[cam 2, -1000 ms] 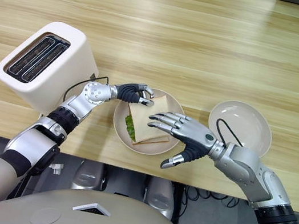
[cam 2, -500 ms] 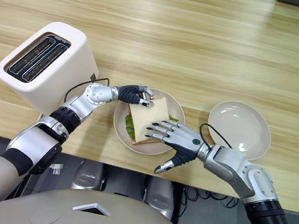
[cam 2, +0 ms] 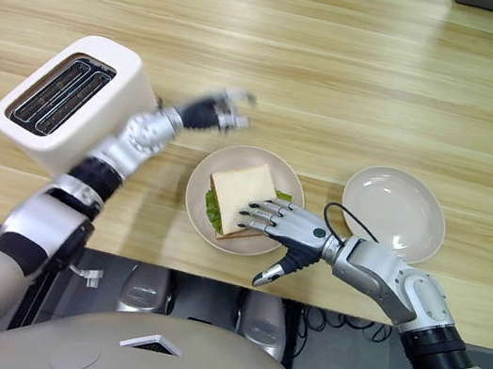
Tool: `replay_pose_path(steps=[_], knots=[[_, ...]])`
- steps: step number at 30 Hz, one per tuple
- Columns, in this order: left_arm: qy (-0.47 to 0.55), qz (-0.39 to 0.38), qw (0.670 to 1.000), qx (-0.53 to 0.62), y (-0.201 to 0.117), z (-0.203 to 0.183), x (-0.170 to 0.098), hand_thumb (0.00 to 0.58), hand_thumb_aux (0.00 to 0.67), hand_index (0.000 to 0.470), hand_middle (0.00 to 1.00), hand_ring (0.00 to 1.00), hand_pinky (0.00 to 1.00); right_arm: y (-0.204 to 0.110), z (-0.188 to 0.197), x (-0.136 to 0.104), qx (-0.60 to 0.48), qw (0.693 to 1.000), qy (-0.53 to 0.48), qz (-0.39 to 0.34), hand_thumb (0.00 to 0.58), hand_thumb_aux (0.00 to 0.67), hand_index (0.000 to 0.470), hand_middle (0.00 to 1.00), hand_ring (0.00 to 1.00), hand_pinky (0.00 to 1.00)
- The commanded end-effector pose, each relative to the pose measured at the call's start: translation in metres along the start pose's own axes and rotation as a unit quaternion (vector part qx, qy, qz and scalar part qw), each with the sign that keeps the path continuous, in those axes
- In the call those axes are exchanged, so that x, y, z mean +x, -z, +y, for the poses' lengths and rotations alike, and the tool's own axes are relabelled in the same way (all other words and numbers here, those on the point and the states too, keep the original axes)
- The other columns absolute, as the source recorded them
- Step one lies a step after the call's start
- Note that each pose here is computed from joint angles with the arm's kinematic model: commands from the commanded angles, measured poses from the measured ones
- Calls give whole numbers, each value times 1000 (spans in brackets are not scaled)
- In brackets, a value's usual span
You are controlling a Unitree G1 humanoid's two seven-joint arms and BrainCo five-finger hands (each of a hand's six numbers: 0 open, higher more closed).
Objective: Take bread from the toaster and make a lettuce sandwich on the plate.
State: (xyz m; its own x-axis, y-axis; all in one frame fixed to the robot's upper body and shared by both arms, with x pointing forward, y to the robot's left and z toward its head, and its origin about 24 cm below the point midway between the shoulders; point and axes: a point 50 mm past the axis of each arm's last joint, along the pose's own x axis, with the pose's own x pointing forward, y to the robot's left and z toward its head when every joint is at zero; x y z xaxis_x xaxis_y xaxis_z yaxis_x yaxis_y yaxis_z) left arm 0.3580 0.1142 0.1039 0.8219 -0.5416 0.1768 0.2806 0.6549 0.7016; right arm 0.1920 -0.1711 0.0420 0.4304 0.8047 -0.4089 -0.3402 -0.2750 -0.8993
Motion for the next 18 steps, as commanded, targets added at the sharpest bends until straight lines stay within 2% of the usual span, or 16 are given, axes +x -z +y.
replay_pose_path(steps=[1,5,6,7,8,9,10,11,12,18], knots=[[-155,-117,981,25,-38,51,-11,0,0,0,0,0,0,-3,17,1,26,999,-27,-7,0,0,0,0,0,0],[-117,-140,983,-8,-50,42,-25,0,0,0,0,0,0,-3,-13,-2,40,996,83,-12,0,0,0,0,0,0],[-92,-142,985,-26,-52,34,-30,0,0,0,176,176,176,-5,-25,-5,54,991,119,-21,0,0,0,0,0,0],[-65,-146,986,-39,-54,27,-35,0,0,0,1000,1000,1000,-8,-36,-9,64,986,149,-33,87,53,36,90,90,90],[-41,-160,985,-47,-58,20,-41,53,32,22,1000,1000,1000,-12,-45,-13,73,982,171,-47,337,236,162,278,278,278],[-23,-174,983,-49,-62,15,-49,458,363,249,1000,1000,1000,-15,-53,-17,78,978,185,-58,521,457,314,576,576,576],[-12,-181,982,-49,-66,12,-55,579,638,438,1000,1000,1000,-17,-59,-21,81,975,195,-65,580,670,460,898,898,898],[-1,-182,982,-56,-68,9,-61,580,670,460,1000,1000,1000,-19,-64,-25,83,974,199,-69,580,670,460,976,976,976],[12,-179,982,-67,-69,6,-65,580,670,460,1000,1000,1000,-20,-67,-28,81,974,200,-70,580,670,460,1000,1000,1000],[196,-127,961,-150,-59,-29,-104,580,670,460,1000,1000,1000,-21,-61,-39,107,981,154,-58,580,670,460,1000,1000,1000]])
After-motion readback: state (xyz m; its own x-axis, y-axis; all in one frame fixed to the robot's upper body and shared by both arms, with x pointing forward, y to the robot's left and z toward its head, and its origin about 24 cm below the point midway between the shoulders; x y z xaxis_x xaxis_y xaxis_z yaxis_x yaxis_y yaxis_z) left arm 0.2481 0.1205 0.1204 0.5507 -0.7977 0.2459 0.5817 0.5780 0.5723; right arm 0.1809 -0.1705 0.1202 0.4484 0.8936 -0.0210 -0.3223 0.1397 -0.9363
